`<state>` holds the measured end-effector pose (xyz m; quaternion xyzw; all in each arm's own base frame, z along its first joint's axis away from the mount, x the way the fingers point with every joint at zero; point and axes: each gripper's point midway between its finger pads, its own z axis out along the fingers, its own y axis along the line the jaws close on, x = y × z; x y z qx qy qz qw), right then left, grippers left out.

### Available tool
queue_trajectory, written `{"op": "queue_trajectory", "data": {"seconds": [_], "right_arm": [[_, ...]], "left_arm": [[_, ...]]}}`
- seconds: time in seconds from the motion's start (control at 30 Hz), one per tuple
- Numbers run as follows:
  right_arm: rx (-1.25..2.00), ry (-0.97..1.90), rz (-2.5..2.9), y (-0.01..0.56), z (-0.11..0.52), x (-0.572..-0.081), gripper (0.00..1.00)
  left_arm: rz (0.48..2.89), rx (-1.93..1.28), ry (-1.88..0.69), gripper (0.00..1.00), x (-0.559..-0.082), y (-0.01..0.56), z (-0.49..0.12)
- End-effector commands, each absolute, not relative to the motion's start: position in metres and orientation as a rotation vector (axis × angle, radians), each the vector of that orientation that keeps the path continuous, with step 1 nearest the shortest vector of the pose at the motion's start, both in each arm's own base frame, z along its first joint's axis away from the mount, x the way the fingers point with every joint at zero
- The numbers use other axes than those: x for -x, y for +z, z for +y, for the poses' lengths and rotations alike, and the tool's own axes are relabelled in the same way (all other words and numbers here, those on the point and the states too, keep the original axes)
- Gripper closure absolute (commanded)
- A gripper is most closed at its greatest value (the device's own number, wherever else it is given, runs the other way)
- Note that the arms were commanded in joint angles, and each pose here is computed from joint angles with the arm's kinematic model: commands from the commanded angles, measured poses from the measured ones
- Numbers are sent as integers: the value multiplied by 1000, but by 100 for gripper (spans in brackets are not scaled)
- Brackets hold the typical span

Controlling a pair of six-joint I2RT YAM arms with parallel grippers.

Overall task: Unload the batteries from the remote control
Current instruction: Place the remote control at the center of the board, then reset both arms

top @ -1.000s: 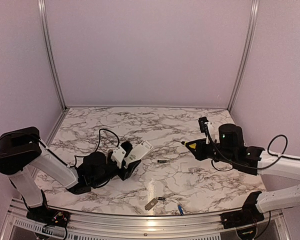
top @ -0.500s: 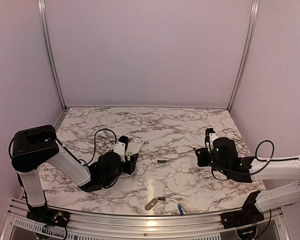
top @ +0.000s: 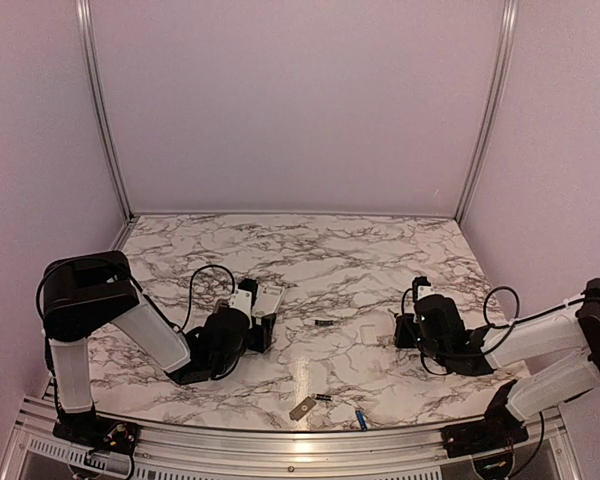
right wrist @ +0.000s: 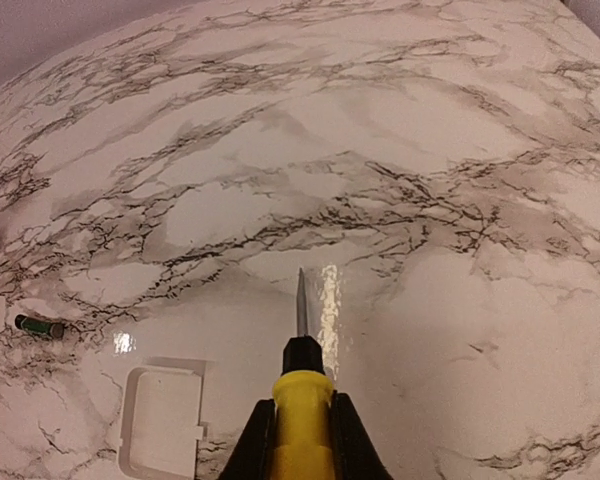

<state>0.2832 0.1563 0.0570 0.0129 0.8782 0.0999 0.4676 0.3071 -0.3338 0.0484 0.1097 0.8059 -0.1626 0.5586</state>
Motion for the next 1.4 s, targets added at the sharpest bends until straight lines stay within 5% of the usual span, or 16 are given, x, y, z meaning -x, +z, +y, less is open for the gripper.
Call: {"op": "queue_trajectory", "data": {"seconds": [0.0, 0.6, 1.03, 1.37], "right_arm": [[-89, 253, 2126, 56, 153, -286, 92], [-109, 252, 2148, 41, 147, -278, 70], [-83, 254, 2116, 64, 154, -287, 61], [-42, 265, 2026, 109, 164, -301, 20]], "left_arm": [[1899, -239, -400, 69, -312, 45, -338], [1884, -229, -415, 22, -310, 46, -333], [1837, -257, -459, 5, -303, 66, -331], [1790, -279, -456, 1, -298, 88, -323]]}}
